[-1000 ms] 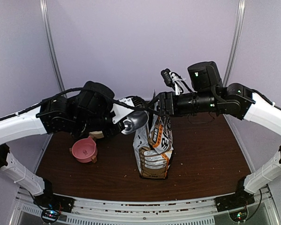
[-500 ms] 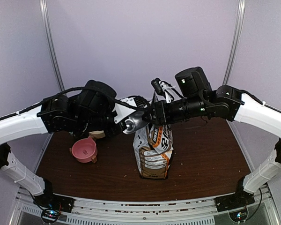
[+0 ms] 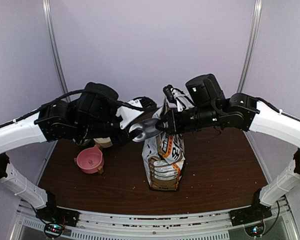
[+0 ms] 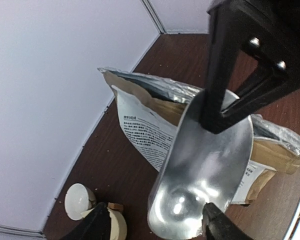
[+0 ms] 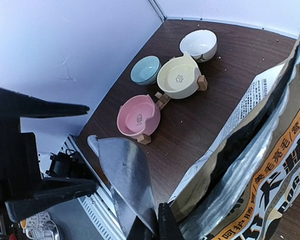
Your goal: Serve the pet food
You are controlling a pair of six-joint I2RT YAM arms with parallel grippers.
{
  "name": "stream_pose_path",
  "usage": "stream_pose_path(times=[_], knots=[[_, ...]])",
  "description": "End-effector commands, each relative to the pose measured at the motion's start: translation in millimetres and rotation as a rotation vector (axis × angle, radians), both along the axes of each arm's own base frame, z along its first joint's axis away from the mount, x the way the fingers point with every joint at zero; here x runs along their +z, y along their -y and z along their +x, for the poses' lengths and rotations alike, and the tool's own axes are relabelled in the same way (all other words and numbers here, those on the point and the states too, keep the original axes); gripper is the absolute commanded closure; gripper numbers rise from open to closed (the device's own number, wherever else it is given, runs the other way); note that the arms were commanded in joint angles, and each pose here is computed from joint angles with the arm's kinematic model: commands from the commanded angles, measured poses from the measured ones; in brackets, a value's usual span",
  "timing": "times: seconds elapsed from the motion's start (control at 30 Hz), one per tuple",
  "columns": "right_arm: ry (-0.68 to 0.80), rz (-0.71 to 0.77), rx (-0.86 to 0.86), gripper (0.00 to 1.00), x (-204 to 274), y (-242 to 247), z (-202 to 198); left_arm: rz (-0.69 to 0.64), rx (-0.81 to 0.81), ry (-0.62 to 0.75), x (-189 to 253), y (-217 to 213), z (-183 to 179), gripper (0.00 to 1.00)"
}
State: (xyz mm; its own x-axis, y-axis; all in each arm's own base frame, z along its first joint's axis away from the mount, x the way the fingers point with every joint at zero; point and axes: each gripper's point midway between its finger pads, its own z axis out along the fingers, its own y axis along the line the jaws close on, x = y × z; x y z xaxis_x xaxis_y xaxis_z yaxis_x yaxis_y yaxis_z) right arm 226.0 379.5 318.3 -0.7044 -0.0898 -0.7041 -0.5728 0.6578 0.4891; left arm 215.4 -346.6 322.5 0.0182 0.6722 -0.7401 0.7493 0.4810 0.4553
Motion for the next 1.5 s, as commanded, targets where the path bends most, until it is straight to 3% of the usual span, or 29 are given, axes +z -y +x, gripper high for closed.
stream_pose_path(times=[0.0, 0.2, 0.37, 0.67, 1.0, 1.2, 1.37, 1.47], knots=[[0.087, 0.137, -0.067, 1.00, 38.0, 15.1, 6.8, -0.349, 0.030, -0.142, 38.8, -16.4, 7.5, 0.30], [0.159, 0.264, -0.089, 1.00, 59.2, 34.2, 4.2, -0.782, -0.053, -0.428, 62.1, -42.2, 7.2, 0.17], [0.189, 0.378, -0.037, 1.00, 77.7, 34.9, -7.6, -0.957, -0.208, -0.561, 84.2, -40.7, -11.7, 0.12], [0.162, 0.424, 0.033, 1.00, 82.9, 19.7, -14.3, -0.978, -0.327, -0.654, 92.6, -28.9, -27.3, 0.14], [0.149, 0.433, 0.068, 1.00, 84.3, 14.0, -18.7, -0.961, -0.371, -0.703, 90.9, -22.4, -33.0, 0.45], [0.151, 0.432, 0.066, 1.00, 85.0, 14.3, -18.1, -0.929, -0.321, -0.707, 81.8, -22.7, -27.7, 0.47], [0.150, 0.424, 0.067, 1.00, 83.3, 13.0, -17.5, -0.923, -0.318, -0.711, 80.6, -21.7, -26.8, 0.59], [0.147, 0.422, 0.071, 1.00, 82.9, 12.3, -18.0, -0.917, -0.316, -0.716, 78.2, -20.7, -26.2, 0.61]])
